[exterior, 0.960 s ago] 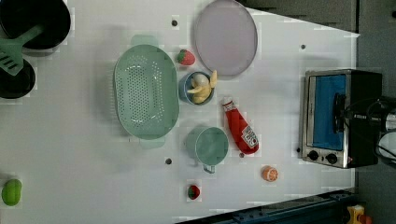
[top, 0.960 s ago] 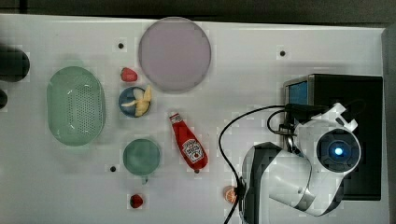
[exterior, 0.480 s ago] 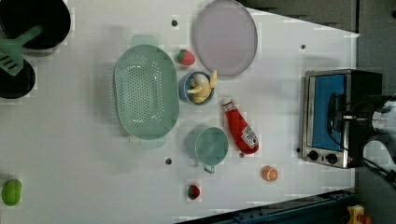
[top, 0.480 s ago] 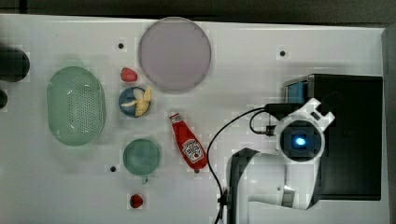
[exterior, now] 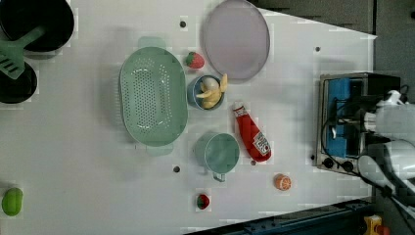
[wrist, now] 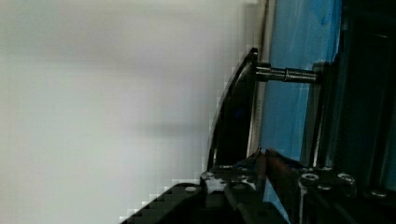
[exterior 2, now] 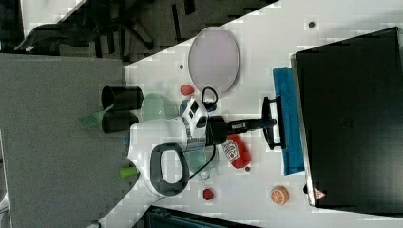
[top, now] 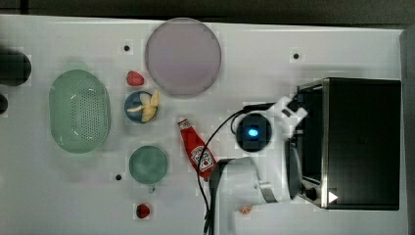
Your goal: Flap open oven.
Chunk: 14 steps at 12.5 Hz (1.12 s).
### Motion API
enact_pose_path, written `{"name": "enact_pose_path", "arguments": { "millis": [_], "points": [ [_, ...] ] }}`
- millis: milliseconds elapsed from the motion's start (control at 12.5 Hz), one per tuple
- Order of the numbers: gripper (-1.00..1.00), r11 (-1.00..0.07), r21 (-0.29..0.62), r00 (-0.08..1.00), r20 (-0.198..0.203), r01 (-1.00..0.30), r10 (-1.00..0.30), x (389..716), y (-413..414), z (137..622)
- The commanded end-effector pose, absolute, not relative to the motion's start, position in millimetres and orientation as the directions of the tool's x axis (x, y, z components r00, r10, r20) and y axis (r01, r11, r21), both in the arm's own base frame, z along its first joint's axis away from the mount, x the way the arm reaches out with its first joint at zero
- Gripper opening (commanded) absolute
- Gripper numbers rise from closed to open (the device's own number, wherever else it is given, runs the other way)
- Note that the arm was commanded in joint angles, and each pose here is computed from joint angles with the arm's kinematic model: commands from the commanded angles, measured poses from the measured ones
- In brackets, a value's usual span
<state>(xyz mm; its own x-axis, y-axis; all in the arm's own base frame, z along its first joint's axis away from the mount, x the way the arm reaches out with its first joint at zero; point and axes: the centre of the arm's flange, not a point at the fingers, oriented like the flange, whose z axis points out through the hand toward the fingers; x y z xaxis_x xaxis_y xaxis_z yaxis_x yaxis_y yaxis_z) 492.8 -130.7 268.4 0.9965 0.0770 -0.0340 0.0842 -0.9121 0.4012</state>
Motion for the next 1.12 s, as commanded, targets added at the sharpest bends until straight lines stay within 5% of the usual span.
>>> {"name": "enact_pose_path", "arguments": {
  "millis": [80,480,800,960,1120],
  "points": [
    [-0.65,-0.9,0.435,0.999,-0.039,0.008,-0.01,491,-79,217],
    [-0.65,-0.822,0.57,0.998,-0.051,0.009,-0.025,495,-34,157],
    [-0.65,-0.821,0.571,0.999,-0.034,-0.014,-0.041,501,-17,135],
    [-0.65,-0.826,0.561,0.998,0.011,-0.057,-0.062,513,-18,154],
    [-0.65,-0.847,0.459,0.963,0.121,-0.268,-0.239,534,-19,200]
  ]
}}
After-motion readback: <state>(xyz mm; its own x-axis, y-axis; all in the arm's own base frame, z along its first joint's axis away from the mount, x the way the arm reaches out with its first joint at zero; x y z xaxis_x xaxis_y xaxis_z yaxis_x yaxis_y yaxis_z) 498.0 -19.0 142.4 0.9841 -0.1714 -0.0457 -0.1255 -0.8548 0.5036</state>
